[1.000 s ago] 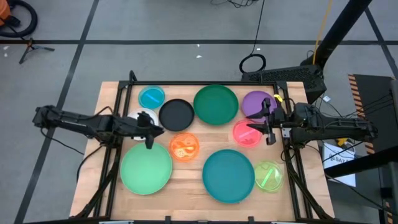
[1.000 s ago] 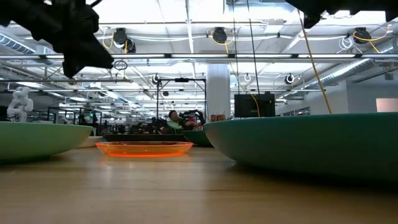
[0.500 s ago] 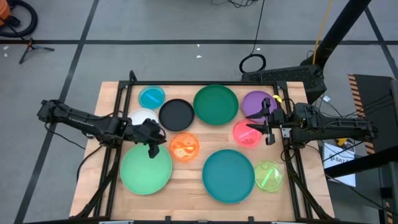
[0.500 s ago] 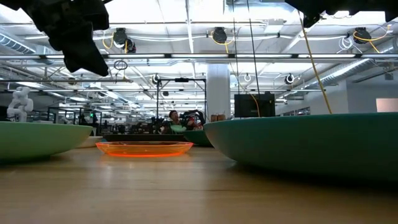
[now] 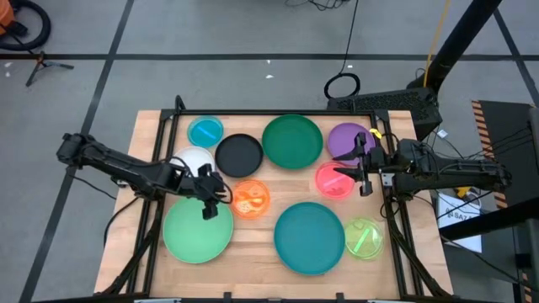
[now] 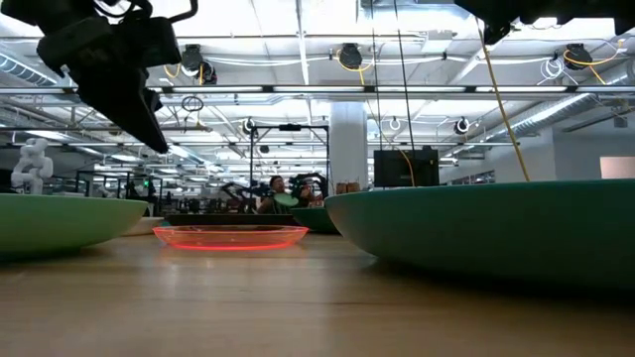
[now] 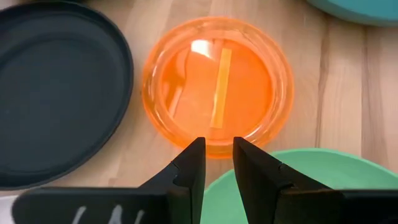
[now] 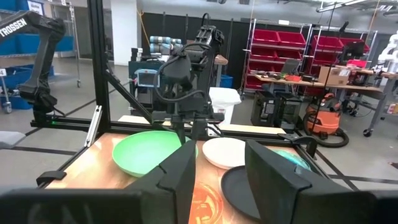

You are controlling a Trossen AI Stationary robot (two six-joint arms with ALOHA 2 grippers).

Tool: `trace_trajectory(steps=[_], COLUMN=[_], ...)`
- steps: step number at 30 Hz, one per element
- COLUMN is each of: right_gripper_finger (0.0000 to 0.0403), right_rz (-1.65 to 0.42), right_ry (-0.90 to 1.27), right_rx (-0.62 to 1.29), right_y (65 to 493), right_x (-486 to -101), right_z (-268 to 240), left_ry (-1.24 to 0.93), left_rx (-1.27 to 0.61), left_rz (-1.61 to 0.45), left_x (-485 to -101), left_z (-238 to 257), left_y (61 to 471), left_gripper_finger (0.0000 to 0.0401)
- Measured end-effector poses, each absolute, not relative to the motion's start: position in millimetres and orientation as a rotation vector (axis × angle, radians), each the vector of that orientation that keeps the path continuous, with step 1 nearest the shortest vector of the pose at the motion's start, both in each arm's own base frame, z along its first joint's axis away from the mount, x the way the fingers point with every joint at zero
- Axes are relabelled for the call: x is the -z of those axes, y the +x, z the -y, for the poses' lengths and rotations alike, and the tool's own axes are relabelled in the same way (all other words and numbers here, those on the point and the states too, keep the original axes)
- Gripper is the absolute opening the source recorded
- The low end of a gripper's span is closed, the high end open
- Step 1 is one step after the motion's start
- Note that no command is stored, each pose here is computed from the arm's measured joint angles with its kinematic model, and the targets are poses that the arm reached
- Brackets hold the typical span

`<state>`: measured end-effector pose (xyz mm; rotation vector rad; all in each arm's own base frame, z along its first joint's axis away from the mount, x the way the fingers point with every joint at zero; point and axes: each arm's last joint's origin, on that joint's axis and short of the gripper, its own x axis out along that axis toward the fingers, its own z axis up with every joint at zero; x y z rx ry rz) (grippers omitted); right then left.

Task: Stack plastic plates
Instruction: Stack the light green plate on top of the green plate

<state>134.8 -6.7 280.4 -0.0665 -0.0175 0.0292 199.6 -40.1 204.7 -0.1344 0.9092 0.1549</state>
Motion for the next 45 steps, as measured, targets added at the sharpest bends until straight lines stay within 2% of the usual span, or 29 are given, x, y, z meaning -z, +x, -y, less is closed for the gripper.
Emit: trace_trajectory(steps=[14,22,29,45], right_gripper_finger=[0.013,0.013,0.013,0.013], right_rz=[0.011,0.01,0.004,0.0], right_ry=[-0.066,-0.065,-0.065,-0.065], right_rx=[-0.03,-0.03,-0.03,-0.03], right_y=[135.1,135.3,135.4,135.5], right_x=[-279.7,-279.5,-278.9,-278.5], right_z=[6.7,6.7,6.8,6.7], left_ry=[-0.199,-0.219,-0.113,0.008], left_rx=[-0.051,-0.083,-0.025,-0.015], left_rz=[-0.962,-1.024,-1.028,-1.112], left_x=[-202.3,-198.8,-198.6,-183.3], left_z=[44.1,43.0,42.7,25.2], left_y=[199.0,193.8,193.6,203.8], left_gripper_finger=[0.0092,0.0158,0.0218,0.0223])
